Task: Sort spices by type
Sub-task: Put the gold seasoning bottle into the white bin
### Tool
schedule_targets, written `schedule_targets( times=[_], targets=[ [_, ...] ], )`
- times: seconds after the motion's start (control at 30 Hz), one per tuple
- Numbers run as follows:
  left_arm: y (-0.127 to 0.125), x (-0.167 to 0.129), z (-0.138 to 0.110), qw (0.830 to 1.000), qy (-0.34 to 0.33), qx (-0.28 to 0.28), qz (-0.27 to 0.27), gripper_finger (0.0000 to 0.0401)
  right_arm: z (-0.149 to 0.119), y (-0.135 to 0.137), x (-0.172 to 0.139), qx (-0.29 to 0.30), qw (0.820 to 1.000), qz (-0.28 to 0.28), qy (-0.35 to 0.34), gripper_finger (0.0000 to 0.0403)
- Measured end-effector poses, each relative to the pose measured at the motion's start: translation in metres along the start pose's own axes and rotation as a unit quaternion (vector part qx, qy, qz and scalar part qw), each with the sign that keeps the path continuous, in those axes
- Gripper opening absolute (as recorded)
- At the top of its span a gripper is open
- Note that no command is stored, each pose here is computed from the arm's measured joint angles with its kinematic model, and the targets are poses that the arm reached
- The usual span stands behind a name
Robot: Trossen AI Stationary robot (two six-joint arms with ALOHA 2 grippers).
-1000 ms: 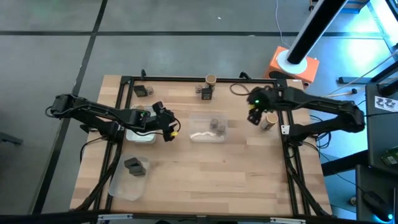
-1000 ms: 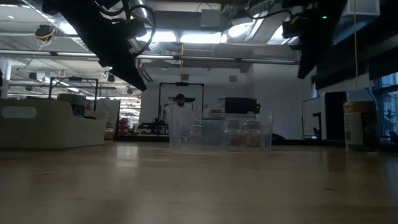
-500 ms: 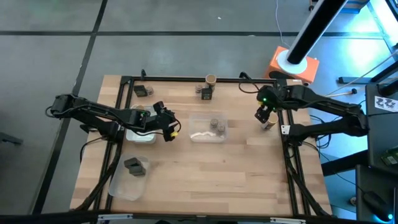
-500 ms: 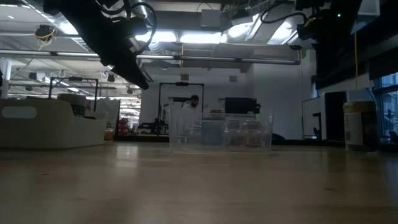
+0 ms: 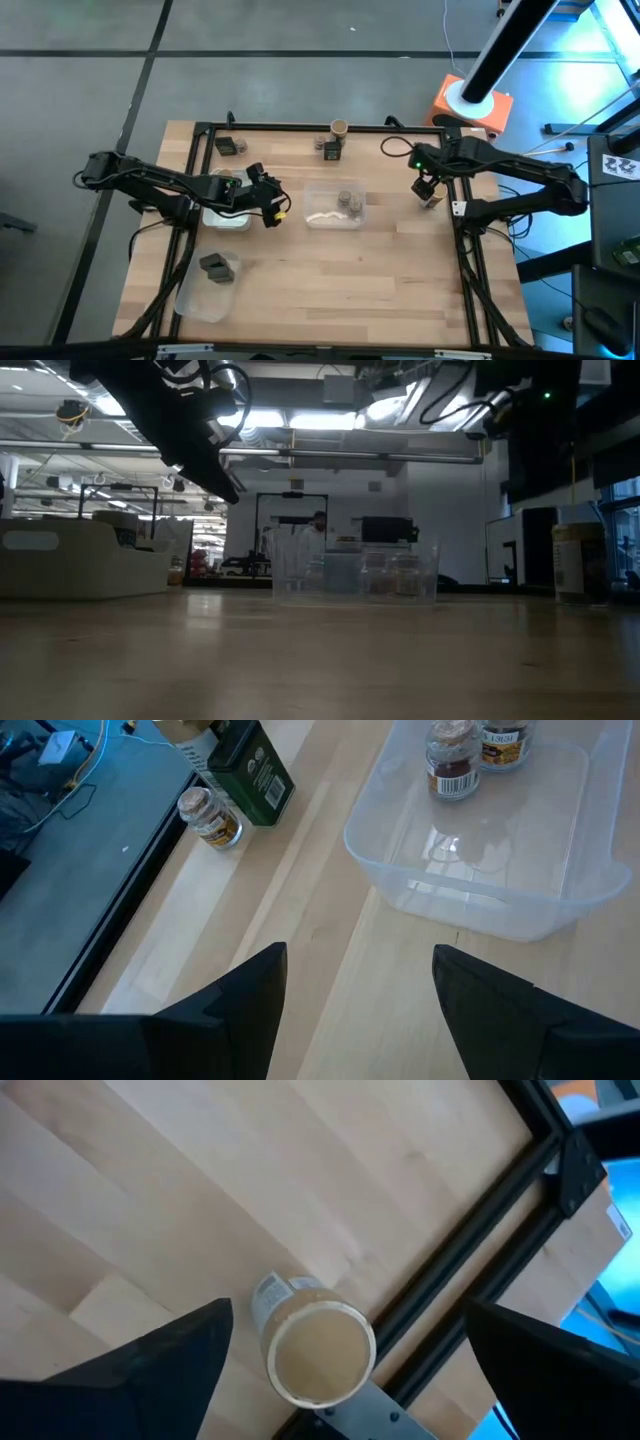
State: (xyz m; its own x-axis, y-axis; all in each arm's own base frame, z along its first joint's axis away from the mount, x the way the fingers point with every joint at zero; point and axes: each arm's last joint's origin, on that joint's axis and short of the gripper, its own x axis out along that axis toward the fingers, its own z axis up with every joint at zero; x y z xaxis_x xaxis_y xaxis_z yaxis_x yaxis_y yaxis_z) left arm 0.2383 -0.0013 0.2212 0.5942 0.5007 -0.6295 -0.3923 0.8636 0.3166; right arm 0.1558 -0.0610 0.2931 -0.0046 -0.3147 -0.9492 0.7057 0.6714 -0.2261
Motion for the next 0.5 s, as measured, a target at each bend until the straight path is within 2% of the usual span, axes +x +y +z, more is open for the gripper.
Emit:
schedule_targets(
  times=[0.4, 0.5],
  targets=[
    [0.0, 0.0, 0.0, 1.0, 0.0, 0.004, 0.0, 0.0235, -0.013, 0.005, 0.031, 0.004, 0.998, -0.024, 0.061, 0.0398],
    [0.0, 0.0, 0.0, 1.0, 0.0, 0.004, 0.0, 0.0235, -0.015, 0.008, 0.038, 0.007, 0.998, -0.005, 0.068, 0.0398]
  ],
)
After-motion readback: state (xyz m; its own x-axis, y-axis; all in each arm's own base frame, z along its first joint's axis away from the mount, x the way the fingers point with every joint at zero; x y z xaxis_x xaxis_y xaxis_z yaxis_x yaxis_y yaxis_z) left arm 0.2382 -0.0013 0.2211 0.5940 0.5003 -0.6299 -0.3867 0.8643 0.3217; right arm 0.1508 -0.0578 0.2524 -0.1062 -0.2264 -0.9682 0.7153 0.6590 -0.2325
